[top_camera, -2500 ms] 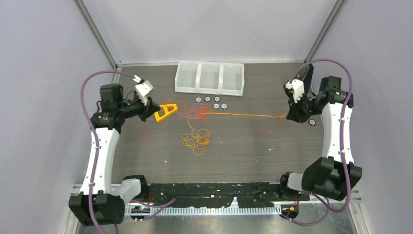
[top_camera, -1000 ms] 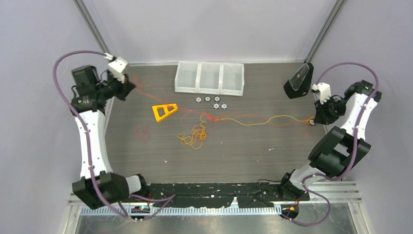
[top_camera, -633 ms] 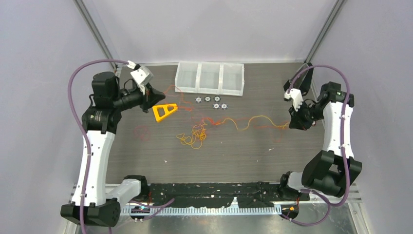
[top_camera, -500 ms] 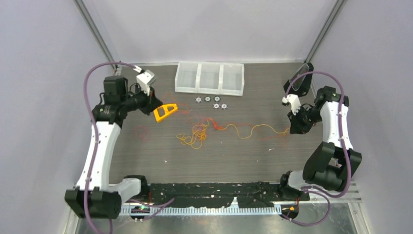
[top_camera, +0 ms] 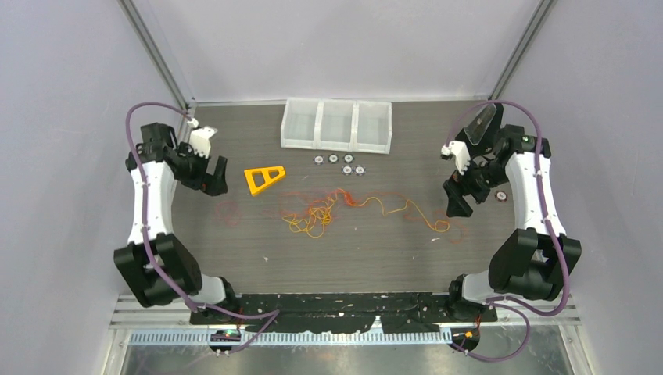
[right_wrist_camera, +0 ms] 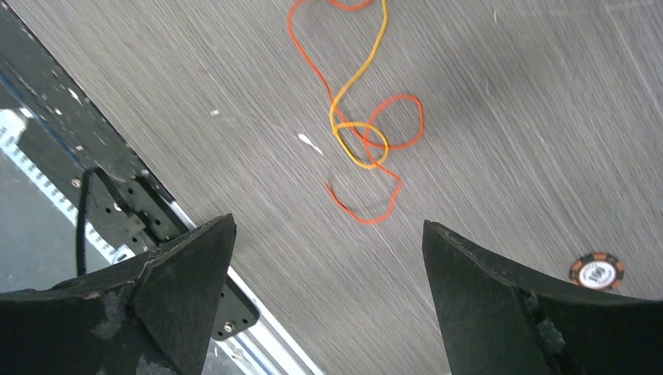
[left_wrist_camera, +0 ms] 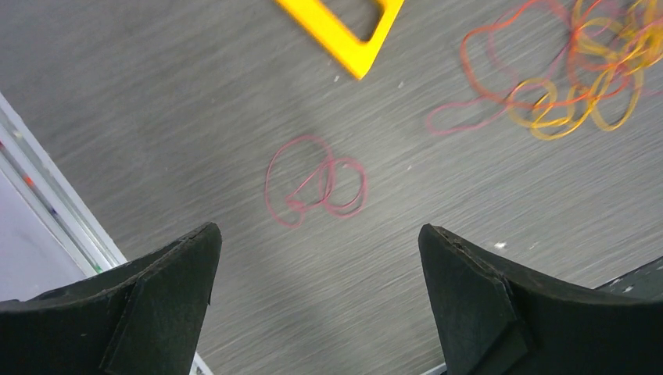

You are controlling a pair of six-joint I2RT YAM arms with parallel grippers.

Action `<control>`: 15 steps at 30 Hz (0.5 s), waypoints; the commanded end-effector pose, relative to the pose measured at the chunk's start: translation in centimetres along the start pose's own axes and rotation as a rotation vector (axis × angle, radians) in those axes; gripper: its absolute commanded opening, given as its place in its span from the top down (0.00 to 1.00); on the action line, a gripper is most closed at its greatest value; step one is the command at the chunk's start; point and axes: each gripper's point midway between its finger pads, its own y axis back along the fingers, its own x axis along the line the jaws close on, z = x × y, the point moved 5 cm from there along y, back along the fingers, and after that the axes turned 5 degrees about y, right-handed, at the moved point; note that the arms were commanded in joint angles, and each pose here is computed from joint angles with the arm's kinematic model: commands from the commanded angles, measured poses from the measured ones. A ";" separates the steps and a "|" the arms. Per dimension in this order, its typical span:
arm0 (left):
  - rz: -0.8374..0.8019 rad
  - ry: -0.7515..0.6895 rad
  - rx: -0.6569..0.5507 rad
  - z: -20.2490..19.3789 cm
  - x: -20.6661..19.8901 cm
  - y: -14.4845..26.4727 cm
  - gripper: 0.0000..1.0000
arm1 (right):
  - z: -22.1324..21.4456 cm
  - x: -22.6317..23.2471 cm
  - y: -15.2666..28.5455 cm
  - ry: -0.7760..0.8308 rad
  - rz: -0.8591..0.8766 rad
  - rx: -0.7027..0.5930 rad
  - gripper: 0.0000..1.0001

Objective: Untangle the cables

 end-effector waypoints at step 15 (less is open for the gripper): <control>-0.020 0.031 0.437 -7.7 2.9 -10.2 0.52 | 3.4 0.5 0.6 -0.082 -0.029 -0.089 0.05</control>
